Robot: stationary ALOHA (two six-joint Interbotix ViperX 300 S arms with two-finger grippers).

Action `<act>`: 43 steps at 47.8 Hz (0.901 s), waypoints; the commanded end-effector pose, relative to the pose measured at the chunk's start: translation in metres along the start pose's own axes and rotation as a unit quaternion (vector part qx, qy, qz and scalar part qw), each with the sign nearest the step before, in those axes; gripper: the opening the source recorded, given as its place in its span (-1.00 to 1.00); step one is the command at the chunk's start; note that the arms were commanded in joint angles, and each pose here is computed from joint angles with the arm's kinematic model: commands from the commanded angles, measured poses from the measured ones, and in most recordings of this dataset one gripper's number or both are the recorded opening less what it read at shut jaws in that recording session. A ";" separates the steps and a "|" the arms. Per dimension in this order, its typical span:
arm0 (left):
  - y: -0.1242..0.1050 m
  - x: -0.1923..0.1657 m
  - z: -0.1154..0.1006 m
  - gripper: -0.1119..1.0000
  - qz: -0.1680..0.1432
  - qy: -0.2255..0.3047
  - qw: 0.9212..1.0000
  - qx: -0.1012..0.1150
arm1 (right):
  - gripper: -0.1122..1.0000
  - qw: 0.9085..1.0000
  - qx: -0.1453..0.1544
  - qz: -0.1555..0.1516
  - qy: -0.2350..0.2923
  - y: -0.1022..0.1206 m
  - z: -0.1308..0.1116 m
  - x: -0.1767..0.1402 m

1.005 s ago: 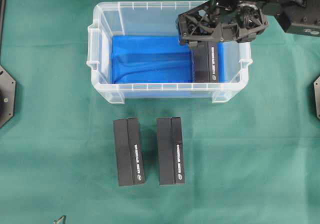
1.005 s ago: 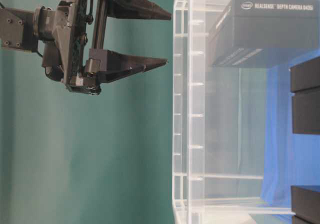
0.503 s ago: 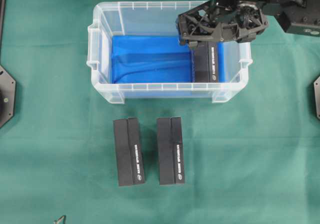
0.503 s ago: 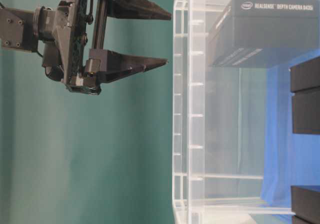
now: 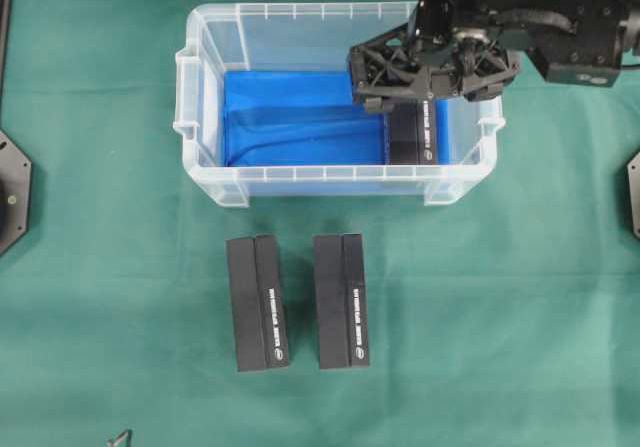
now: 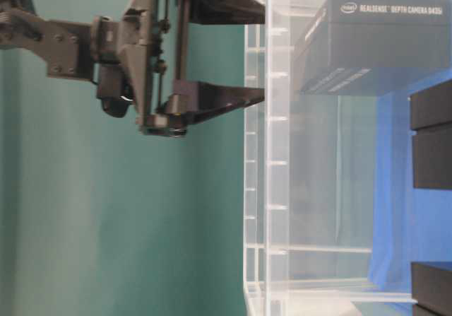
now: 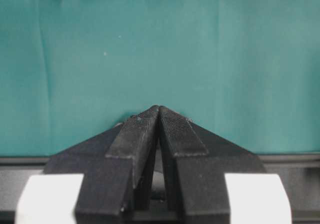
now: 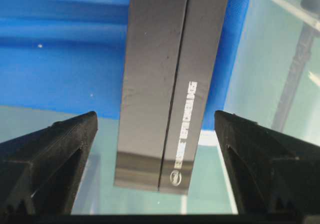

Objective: Take the box out of the case with the right arm.
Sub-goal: 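Lower the right gripper around the right black box and close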

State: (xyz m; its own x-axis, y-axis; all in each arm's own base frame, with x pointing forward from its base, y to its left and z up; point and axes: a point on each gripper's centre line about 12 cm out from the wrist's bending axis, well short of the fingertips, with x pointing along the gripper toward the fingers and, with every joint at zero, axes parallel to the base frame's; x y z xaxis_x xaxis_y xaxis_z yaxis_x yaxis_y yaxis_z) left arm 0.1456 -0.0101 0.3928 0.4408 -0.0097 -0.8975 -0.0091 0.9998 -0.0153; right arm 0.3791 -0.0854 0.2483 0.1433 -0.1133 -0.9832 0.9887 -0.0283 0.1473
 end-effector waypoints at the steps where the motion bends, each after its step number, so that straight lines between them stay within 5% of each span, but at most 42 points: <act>1: 0.000 -0.002 0.003 -0.80 0.000 -0.005 1.000 0.001 | 0.88 1.000 -0.001 0.016 -0.003 0.000 -0.001 -0.004; 43: 0.000 -0.001 0.004 -0.80 0.000 -0.003 1.000 0.000 | 0.88 1.000 -0.007 0.009 0.002 -0.005 -0.007 0.049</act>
State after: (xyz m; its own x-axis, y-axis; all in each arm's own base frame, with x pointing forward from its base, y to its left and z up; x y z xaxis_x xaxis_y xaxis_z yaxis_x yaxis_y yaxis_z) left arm 0.1465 -0.0104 0.3925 0.4395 -0.0103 -0.8982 -0.0076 0.9999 -0.0151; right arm 0.3822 -0.0836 0.1997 0.1601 -0.1104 -0.9809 0.9867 -0.0118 0.1624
